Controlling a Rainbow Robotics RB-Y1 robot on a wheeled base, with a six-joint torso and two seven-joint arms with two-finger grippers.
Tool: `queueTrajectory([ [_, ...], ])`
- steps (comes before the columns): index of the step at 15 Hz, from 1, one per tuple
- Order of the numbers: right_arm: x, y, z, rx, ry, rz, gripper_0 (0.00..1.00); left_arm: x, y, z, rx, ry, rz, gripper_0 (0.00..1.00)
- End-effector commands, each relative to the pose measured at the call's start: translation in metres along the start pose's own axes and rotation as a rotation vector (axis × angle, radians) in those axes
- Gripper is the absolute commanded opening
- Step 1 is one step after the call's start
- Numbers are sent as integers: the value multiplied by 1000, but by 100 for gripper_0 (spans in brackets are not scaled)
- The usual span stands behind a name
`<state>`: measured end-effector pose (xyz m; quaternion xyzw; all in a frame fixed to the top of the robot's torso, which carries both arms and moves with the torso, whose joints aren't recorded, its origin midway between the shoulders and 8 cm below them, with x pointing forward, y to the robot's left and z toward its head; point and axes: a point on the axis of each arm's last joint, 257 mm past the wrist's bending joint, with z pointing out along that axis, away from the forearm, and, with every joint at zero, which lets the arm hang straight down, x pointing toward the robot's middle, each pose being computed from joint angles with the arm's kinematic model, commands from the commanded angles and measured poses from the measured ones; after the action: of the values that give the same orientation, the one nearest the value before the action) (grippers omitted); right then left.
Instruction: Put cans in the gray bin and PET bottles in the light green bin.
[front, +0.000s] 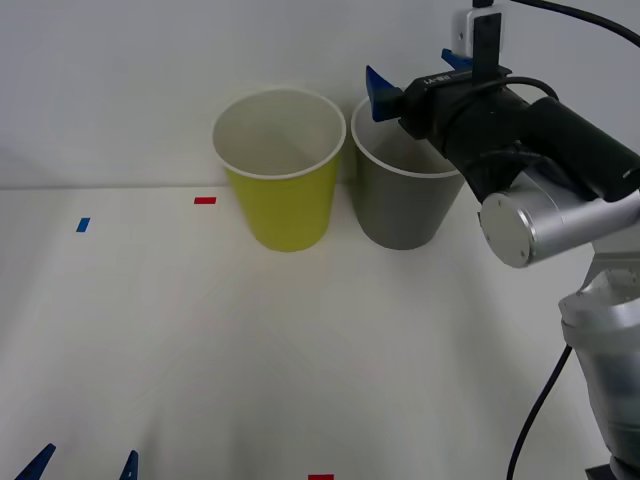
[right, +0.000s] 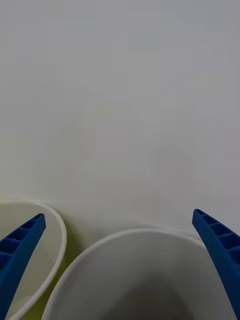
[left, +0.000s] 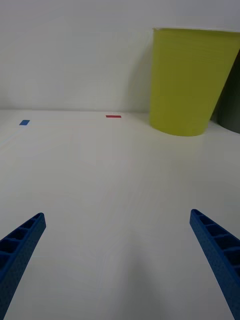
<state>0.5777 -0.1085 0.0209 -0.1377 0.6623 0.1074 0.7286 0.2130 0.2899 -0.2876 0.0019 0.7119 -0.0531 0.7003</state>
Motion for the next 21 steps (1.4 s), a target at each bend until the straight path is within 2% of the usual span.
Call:
queueTrajectory([
  [1,22,13,-64,-31,17,-22,100,0,0,0,0,0,0,100],
  [5,54,15,-117,-28,77,-1,100,0,0,0,0,0,0,100],
  [7,69,14,-139,1,101,38,100,0,0,0,0,0,0,100],
  [9,83,12,-156,29,131,51,100,0,0,0,0,0,0,100],
  [11,94,12,-162,13,163,15,100,0,0,0,0,0,0,100],
  [12,101,12,-167,16,174,20,100,0,0,0,0,0,0,100],
  [16,120,18,-182,49,185,64,100,0,0,0,0,0,0,100],
  [18,121,19,-180,67,162,34,100,0,0,0,0,0,0,100],
  [20,133,13,-176,89,88,-35,100,0,0,0,0,0,0,100],
  [21,146,8,-178,103,73,-41,100,0,0,0,0,0,0,100],
])
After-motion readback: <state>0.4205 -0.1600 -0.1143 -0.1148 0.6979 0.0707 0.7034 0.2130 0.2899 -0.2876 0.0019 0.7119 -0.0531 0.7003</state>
